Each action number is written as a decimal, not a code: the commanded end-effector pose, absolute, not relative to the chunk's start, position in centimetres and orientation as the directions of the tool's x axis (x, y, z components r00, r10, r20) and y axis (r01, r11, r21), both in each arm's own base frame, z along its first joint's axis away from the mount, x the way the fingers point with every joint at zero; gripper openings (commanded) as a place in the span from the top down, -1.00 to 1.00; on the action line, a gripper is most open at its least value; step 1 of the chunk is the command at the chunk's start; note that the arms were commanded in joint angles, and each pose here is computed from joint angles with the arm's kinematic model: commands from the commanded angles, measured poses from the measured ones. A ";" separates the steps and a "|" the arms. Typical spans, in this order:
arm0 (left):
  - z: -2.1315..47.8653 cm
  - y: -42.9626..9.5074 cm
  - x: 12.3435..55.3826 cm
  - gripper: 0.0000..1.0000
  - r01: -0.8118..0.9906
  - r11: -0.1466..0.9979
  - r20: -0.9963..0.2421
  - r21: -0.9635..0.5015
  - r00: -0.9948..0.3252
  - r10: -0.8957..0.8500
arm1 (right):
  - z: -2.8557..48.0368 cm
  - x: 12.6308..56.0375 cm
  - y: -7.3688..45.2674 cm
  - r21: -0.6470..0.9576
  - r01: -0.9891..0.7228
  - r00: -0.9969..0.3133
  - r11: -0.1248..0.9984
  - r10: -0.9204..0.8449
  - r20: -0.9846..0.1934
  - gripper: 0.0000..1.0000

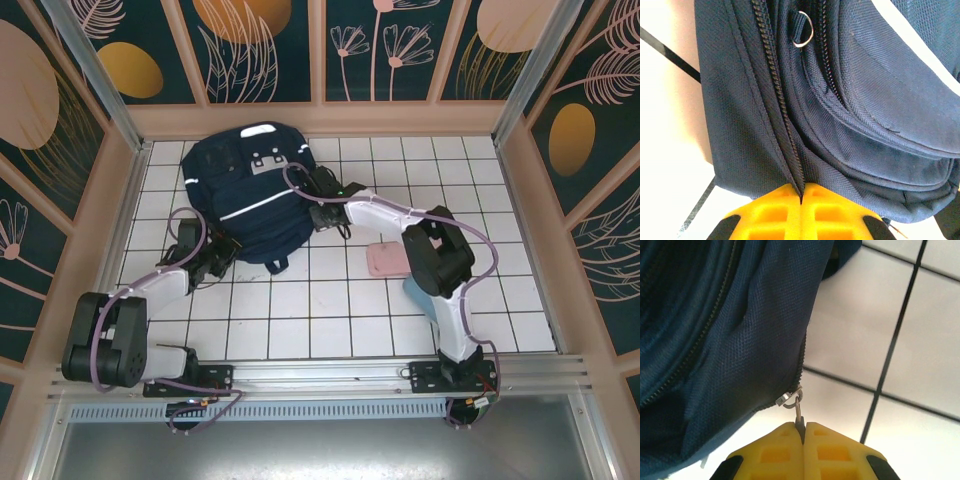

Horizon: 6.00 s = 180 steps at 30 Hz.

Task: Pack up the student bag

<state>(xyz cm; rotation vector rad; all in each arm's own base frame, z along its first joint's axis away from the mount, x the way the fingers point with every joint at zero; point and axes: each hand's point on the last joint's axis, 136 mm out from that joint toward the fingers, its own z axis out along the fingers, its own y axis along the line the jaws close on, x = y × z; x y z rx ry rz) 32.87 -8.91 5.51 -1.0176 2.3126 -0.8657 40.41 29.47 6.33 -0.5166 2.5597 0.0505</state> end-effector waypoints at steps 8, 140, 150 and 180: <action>5.1 -5.5 33.9 1.00 -0.511 0.627 -0.296 -0.588 -0.586 -0.754 | 8.3 33.9 20.2 -0.058 -0.217 -0.859 0.974 -0.219 -0.462 1.00; 1.6 -11.5 39.2 0.26 -0.287 0.792 -0.247 -0.538 -0.845 -0.474 | 12.1 49.4 27.3 0.097 -0.269 -0.785 0.958 -0.160 -0.598 0.05; 0.9 -11.1 38.8 0.29 -0.306 0.799 -0.242 -0.518 -0.843 -0.480 | 10.4 50.2 29.0 0.178 -0.335 -0.821 0.925 -0.194 -0.537 0.17; -4.7 -8.4 35.3 0.71 -0.460 0.810 -0.169 -0.363 -0.823 -0.543 | 7.7 48.9 24.8 0.288 0.078 -0.909 0.954 0.187 -0.371 0.11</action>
